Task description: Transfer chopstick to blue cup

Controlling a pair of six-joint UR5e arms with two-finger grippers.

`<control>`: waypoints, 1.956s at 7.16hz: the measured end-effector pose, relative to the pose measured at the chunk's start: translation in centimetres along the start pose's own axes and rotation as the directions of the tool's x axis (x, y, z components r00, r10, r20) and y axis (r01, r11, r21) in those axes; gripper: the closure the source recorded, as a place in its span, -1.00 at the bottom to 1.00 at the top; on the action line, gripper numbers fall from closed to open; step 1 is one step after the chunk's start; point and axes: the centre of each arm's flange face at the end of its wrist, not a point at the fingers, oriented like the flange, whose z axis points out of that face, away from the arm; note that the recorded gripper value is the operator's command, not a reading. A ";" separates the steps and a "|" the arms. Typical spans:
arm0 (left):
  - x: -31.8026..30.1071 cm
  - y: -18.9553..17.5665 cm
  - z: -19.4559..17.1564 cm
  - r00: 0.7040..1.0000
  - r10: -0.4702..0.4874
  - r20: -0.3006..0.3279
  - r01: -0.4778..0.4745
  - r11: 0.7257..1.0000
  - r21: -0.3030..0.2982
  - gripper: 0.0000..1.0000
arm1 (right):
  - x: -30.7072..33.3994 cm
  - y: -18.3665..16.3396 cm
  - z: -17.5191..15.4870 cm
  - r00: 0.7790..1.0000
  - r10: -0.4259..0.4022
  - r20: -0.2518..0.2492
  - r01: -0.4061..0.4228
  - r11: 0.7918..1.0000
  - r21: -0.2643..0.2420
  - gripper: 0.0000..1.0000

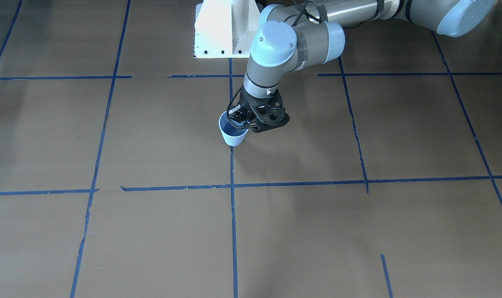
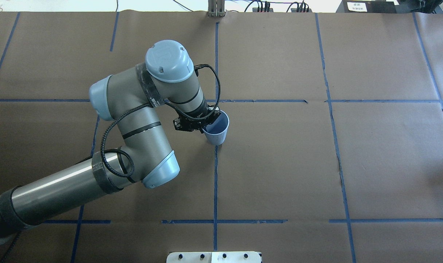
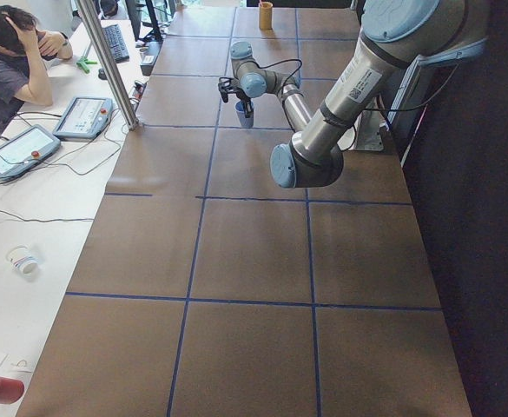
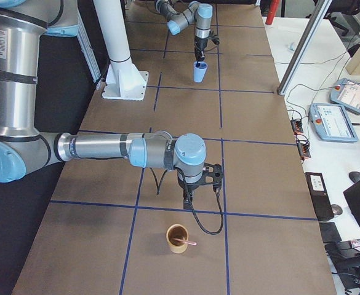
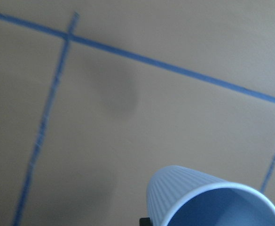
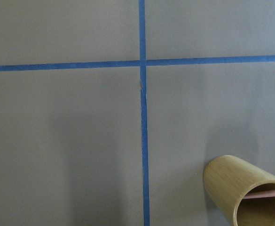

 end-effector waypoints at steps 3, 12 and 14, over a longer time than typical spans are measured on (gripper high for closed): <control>0.3 0.4 0.9 1.000 0.014 -0.012 -0.014 1.000 -0.001 0.83 | -0.2 -0.1 -0.2 1.000 -0.005 -0.001 0.005 1.000 0.005 -1.00; -3.2 0.0 -1.3 0.999 0.008 -0.036 -0.008 1.000 0.014 -1.00 | -0.3 -0.1 -0.3 1.000 -0.008 -0.005 0.008 1.000 0.006 -1.00; -3.6 -0.7 -5.7 1.000 0.000 -0.031 0.001 0.999 0.032 -1.00 | -0.5 -0.1 -0.5 1.000 -0.013 -0.004 0.013 1.000 0.010 -1.00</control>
